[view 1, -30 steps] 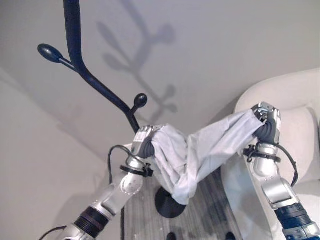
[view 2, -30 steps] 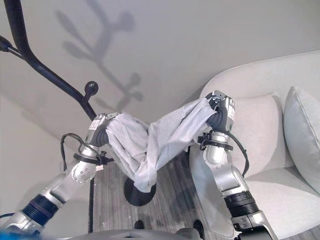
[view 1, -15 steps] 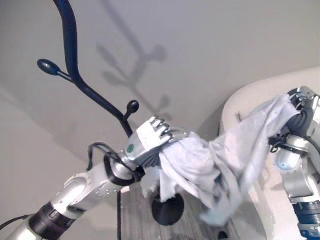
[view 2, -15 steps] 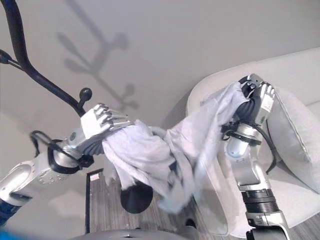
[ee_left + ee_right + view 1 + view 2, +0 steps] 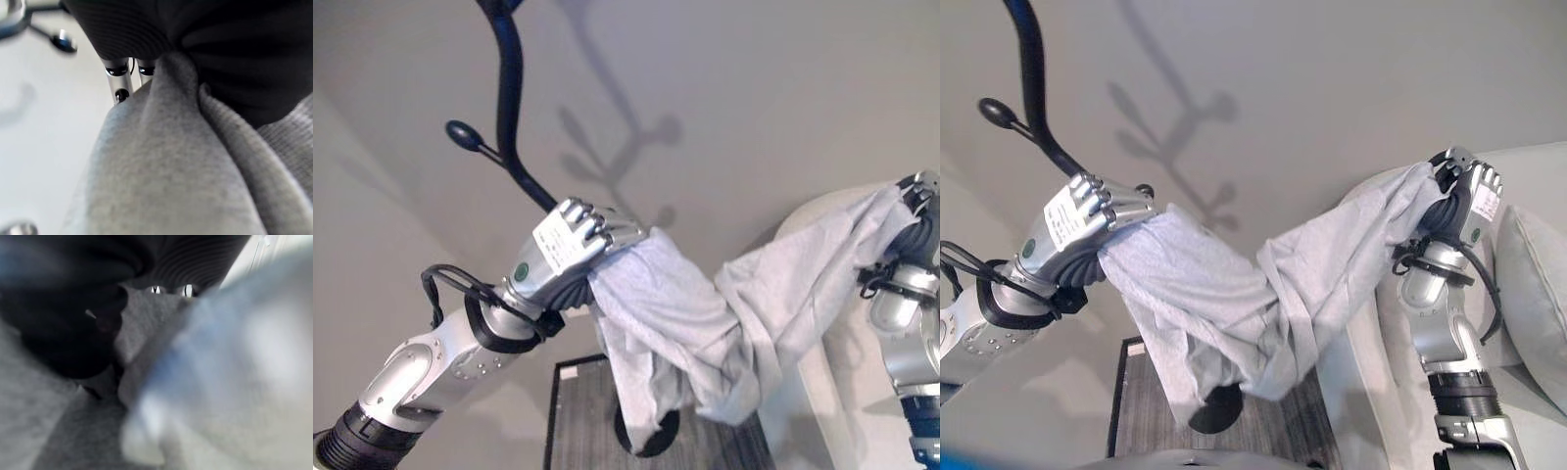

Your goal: Hang the clothes on the sofa on the clothes rack.

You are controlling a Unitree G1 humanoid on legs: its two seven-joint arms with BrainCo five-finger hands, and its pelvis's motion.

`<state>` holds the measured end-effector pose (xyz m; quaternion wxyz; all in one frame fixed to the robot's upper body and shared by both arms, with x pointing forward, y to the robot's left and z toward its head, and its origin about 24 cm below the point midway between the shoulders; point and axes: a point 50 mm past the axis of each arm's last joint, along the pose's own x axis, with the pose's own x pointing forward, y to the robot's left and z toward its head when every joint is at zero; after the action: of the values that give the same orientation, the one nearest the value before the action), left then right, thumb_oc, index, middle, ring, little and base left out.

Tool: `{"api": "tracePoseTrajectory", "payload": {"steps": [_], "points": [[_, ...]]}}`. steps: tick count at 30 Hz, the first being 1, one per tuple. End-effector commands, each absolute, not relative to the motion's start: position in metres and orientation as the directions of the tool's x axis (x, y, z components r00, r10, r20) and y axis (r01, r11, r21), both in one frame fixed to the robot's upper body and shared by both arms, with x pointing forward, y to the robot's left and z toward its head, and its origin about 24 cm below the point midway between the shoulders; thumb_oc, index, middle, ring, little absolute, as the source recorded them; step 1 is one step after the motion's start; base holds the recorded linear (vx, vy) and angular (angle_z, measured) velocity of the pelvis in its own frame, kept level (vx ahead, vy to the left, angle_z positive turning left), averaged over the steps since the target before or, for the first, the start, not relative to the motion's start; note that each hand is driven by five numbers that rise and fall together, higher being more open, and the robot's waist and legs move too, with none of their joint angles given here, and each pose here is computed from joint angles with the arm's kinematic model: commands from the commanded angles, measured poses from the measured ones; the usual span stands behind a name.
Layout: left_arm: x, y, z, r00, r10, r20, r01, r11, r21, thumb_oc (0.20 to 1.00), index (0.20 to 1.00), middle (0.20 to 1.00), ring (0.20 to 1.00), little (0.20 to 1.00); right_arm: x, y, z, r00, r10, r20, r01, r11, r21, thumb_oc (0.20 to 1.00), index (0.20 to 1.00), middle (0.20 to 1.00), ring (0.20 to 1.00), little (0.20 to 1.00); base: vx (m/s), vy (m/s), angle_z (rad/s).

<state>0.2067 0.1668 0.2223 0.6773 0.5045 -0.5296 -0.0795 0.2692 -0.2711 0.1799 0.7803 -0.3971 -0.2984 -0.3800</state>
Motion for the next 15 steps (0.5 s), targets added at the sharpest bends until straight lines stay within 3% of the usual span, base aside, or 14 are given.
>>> {"api": "tracePoseTrajectory", "payload": {"steps": [1,9,15], "points": [[0.216,0.191,0.267,0.363,-0.407,0.838,-0.59,0.596,0.545,0.2,0.2,0.2,0.2,0.2,0.27,-0.285,0.238,0.304,-0.367,0.879,0.933,0.304,-0.195,0.2,0.2,0.2,0.2,0.2,-0.03,-0.024,0.16],[0.222,0.218,0.287,0.293,-0.195,0.936,-0.712,0.609,0.35,0.2,0.2,0.2,0.2,0.2,0.268,-0.294,0.274,0.182,-0.379,0.908,0.964,0.252,-0.088,0.2,0.2,0.2,0.2,0.2,0.01,-0.013,0.09],[0.228,0.232,0.293,0.268,-0.115,0.956,-0.765,0.578,0.284,0.2,0.2,0.2,0.2,0.2,0.27,-0.295,0.297,0.156,-0.357,0.921,0.963,0.264,-0.061,0.2,0.2,0.2,0.2,0.2,0.02,-0.016,0.06]]}}
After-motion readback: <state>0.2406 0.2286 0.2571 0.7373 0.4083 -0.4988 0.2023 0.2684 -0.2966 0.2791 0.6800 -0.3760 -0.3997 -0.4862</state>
